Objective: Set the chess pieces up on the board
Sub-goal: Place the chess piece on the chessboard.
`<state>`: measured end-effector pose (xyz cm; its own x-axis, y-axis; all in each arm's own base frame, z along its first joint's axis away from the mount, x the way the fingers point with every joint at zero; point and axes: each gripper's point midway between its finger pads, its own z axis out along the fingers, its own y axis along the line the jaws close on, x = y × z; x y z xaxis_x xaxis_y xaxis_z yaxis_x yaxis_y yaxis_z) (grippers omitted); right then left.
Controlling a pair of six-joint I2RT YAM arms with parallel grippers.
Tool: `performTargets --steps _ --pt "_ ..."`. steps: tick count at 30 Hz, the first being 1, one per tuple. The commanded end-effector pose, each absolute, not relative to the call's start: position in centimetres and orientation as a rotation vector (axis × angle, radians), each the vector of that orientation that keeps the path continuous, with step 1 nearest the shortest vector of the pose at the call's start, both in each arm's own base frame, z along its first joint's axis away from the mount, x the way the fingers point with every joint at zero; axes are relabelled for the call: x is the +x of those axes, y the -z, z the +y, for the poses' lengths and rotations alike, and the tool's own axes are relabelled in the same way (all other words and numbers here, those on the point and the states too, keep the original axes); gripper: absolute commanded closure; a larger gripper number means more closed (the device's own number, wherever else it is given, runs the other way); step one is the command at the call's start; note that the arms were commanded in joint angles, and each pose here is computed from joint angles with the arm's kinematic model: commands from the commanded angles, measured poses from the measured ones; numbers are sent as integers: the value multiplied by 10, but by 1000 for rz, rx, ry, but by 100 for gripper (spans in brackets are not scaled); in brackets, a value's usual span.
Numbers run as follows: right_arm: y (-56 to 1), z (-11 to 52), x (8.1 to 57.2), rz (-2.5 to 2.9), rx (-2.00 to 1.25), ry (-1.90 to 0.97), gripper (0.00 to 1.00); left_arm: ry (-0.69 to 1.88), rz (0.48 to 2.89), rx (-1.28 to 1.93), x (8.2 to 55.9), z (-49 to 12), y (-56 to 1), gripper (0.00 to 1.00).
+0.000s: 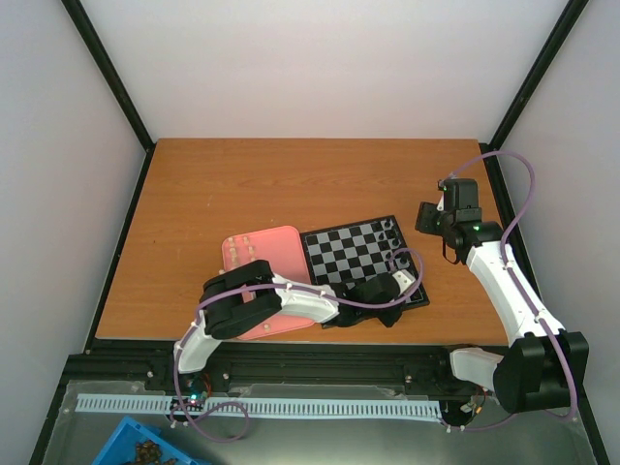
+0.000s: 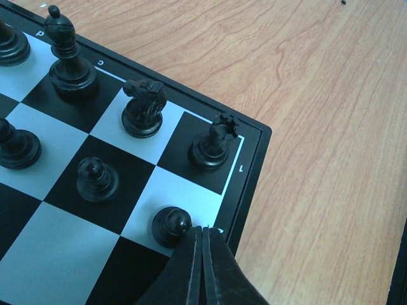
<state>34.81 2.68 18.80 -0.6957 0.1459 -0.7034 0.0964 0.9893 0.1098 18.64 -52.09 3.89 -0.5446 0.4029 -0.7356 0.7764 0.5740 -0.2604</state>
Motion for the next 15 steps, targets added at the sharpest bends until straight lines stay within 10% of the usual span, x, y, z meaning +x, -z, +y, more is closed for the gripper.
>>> performTargets --steps 1,15 --pt "-191 23 349 2328 177 -74 35 772 2207 919 192 -524 -32 99" --pt "-192 25 350 2329 174 -91 35 726 2195 947 188 -500 -52 96"
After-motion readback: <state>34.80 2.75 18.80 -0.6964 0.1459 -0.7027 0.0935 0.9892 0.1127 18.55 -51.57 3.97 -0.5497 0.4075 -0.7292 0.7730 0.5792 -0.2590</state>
